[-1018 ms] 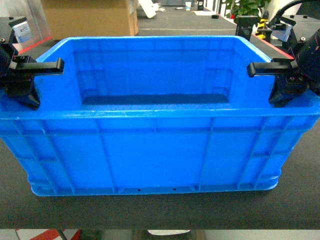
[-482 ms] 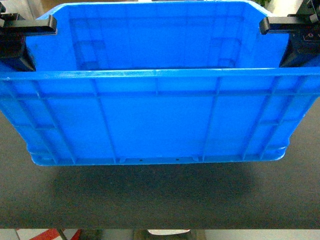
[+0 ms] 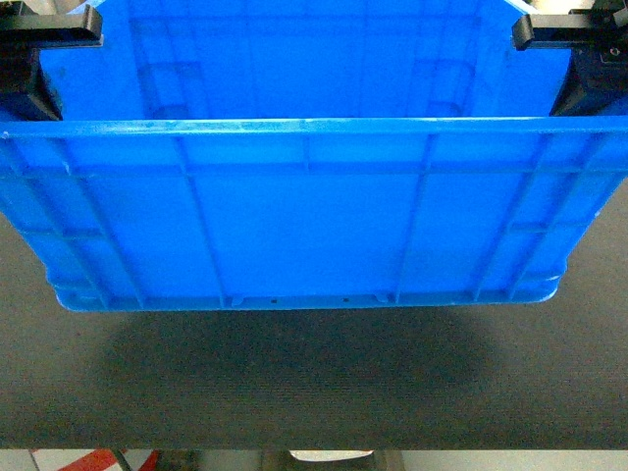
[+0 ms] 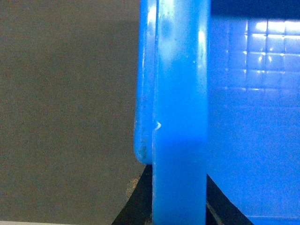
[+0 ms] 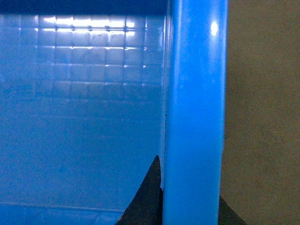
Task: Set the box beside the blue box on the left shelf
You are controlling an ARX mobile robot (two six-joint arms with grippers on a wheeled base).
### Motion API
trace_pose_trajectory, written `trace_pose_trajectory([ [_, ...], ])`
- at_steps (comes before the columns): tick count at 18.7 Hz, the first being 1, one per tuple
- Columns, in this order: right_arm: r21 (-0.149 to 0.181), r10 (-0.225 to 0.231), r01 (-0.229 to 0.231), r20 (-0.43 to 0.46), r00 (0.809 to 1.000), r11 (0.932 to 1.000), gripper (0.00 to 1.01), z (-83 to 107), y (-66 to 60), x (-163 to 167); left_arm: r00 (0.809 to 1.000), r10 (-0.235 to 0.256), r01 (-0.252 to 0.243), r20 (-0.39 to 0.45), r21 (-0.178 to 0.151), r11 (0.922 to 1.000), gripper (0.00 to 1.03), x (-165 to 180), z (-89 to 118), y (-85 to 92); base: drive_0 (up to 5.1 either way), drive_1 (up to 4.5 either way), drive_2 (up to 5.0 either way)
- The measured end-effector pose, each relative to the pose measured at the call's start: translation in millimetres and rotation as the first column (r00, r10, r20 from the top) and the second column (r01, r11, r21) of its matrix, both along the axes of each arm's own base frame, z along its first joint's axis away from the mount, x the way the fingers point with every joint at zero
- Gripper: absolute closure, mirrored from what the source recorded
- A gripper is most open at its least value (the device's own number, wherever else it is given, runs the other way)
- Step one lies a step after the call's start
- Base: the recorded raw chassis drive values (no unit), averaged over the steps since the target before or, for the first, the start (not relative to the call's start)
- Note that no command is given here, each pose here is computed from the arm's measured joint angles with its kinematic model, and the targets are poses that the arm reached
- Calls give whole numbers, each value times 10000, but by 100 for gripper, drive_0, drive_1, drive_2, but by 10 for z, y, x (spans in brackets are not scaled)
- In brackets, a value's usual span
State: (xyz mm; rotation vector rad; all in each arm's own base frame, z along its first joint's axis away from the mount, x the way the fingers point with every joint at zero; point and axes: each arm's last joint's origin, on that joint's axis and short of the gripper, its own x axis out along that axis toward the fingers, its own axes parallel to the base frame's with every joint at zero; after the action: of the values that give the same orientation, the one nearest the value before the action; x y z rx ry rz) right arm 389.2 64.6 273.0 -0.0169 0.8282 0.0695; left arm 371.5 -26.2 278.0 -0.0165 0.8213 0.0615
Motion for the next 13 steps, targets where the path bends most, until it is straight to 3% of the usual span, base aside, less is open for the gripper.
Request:
trace_pose_trajectory([
  [13,-59,-23,24,170,9999,10000,94,12,-1,11,10000,15,-15,72,-11,10000,94,5,6,5,0,0,0],
])
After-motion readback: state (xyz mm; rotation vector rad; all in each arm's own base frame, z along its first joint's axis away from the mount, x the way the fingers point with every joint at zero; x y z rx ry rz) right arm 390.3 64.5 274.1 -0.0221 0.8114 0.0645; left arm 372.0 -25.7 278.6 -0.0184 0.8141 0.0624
